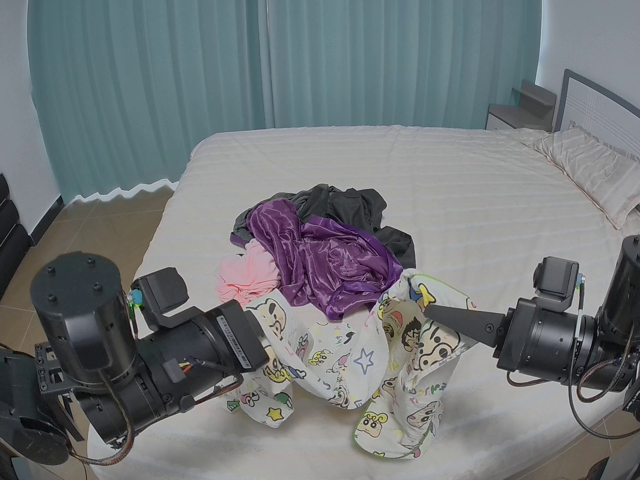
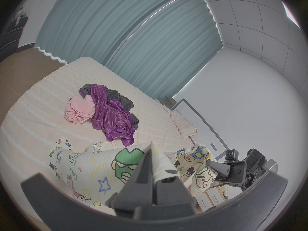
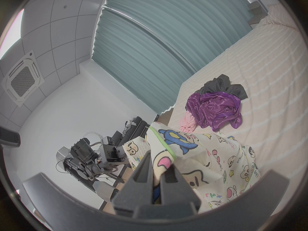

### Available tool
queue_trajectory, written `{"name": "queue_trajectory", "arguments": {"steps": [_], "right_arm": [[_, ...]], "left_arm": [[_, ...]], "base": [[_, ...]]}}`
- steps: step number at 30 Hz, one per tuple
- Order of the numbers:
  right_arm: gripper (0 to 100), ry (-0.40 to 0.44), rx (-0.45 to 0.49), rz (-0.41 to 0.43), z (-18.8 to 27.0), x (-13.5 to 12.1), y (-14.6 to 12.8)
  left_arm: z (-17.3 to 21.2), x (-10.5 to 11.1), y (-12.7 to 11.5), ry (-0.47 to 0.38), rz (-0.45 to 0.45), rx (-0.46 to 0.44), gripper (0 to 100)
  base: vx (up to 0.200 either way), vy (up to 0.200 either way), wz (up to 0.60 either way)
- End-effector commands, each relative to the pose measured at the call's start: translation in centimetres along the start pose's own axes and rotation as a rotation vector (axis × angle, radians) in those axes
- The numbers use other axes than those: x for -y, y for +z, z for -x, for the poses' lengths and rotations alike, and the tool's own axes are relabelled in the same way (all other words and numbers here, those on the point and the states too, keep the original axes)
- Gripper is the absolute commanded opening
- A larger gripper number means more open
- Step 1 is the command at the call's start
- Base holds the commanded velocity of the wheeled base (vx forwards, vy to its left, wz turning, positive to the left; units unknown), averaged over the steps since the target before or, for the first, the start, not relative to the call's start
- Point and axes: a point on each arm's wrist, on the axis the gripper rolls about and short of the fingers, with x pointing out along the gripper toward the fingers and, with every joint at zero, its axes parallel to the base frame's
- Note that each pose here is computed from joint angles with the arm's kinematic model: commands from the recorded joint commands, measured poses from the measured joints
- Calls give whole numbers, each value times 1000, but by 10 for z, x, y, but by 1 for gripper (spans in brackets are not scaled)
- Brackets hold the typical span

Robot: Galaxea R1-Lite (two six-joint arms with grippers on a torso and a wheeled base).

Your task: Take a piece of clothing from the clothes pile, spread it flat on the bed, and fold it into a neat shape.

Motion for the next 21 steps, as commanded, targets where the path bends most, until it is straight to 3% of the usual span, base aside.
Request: {"name": "queue_trajectory", "arguments": {"steps": [1, 8, 12, 18, 21], "right_arm": [[0, -1, 6, 3, 0, 0, 1], [0, -17, 107, 41, 20, -6, 12], [0, -52, 121, 35, 28, 5, 12], [0, -70, 94, 34, 21, 10, 9], [0, -85, 89, 29, 19, 13, 8]], "left_arm": [[-3, 0, -2, 5, -3, -5, 0], [3, 3, 3, -12, 1, 16, 0], [4, 3, 3, -14, 2, 19, 0], [1, 4, 5, -10, 12, 24, 0], [1, 5, 6, -25, 67, 35, 0]], "base": [[-200, 0, 0], [-200, 0, 0], [-200, 0, 0], [0, 0, 0], [0, 0, 0]]}}
